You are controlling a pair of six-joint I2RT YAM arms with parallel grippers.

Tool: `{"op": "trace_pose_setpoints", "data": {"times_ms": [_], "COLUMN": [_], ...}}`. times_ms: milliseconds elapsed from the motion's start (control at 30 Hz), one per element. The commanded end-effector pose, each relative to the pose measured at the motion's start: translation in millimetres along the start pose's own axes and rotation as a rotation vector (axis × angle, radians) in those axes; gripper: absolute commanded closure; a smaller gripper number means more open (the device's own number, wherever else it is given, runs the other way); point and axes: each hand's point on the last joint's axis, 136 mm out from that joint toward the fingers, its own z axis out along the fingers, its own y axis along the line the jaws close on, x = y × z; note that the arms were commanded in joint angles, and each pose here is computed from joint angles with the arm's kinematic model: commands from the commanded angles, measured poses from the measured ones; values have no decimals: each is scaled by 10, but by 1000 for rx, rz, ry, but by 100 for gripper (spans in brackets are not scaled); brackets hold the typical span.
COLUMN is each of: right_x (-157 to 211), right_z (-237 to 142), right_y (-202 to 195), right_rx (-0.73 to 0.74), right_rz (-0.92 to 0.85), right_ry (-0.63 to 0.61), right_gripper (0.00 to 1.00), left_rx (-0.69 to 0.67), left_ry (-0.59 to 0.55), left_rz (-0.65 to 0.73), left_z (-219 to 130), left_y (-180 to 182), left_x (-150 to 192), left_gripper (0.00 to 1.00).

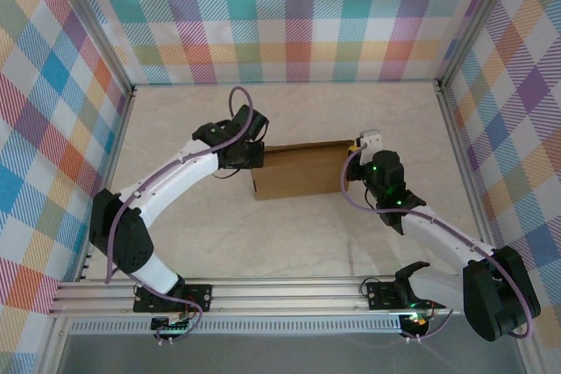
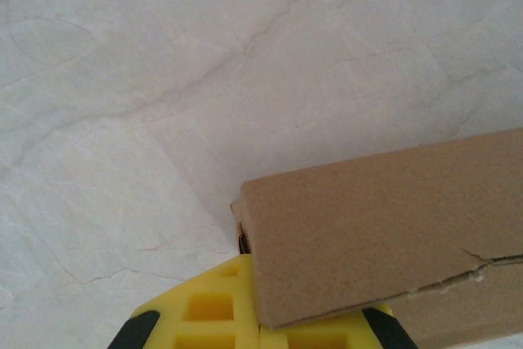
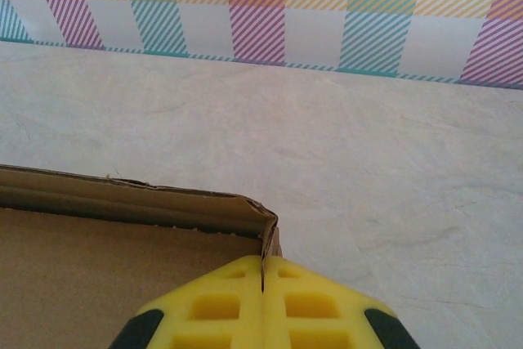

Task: Fold the paper box

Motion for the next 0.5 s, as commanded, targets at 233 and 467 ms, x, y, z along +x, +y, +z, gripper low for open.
{"op": "trace_pose_setpoints", "data": {"times_ms": [233,467], "right_x": [295,287], "right_z": [-31,-28], "right_y": [-29,-26], "right_rx": [11,9], "right_rz": [1,1], "right_ry": [75,74], "right_gripper": [100,100], "left_rx": [-47,36], "left_ry": [72,-30], "left_rz": [40,37], "left_z": [39,-236], "left_y": [31,-53], "left_x": [358,165], "left_gripper": [76,53]}}
